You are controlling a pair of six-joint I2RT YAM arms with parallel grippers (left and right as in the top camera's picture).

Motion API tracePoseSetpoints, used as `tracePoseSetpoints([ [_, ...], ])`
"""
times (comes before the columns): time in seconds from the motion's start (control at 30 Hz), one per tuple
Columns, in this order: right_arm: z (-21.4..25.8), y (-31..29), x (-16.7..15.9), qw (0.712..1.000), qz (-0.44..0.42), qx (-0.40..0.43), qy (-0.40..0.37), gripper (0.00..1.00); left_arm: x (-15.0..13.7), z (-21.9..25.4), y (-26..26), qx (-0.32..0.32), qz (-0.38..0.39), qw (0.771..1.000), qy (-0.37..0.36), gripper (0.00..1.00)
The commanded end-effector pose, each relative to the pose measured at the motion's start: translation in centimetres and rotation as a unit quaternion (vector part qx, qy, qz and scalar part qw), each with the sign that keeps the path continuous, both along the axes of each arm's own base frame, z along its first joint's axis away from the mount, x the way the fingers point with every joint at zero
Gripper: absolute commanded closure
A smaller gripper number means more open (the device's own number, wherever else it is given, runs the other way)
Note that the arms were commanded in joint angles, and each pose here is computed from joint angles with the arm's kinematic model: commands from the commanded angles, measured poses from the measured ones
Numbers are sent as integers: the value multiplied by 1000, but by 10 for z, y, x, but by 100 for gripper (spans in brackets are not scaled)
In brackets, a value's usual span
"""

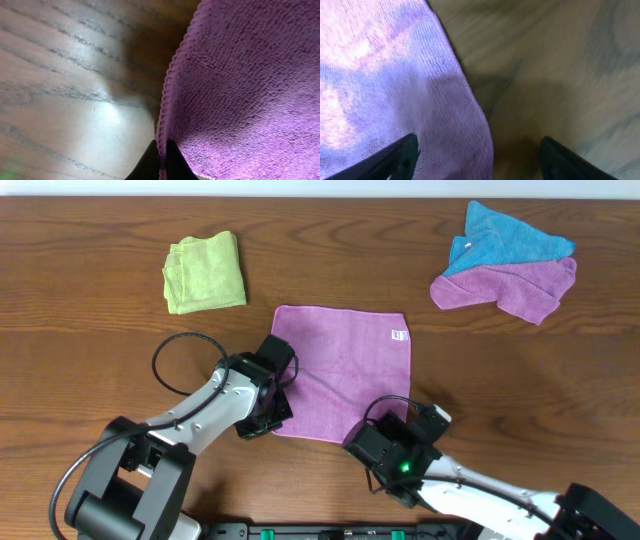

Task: Fold the cloth
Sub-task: 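Grasp both bottom corners and lift them upward toward the top edge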

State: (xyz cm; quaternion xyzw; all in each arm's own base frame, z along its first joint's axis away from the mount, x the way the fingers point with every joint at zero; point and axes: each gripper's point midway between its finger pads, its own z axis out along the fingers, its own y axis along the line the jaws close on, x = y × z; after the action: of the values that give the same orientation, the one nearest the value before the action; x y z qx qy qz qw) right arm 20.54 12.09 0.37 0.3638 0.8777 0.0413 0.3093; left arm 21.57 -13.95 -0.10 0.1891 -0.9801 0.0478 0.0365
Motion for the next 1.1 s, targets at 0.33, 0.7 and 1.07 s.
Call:
tracePoseSetpoints([
  [0.33,-32,17,-26,987,-83,117,76,78,14,-1,-3,-1,0,1000,-26,94],
  [0.7,-28,0,-28,994,-30,50,89,99,20,0,-7,-9,-14,999,-41,94],
  [1.07,14,4,0,995,79,37,40,99,53,28,-27,-40,-54,993,-92,94],
])
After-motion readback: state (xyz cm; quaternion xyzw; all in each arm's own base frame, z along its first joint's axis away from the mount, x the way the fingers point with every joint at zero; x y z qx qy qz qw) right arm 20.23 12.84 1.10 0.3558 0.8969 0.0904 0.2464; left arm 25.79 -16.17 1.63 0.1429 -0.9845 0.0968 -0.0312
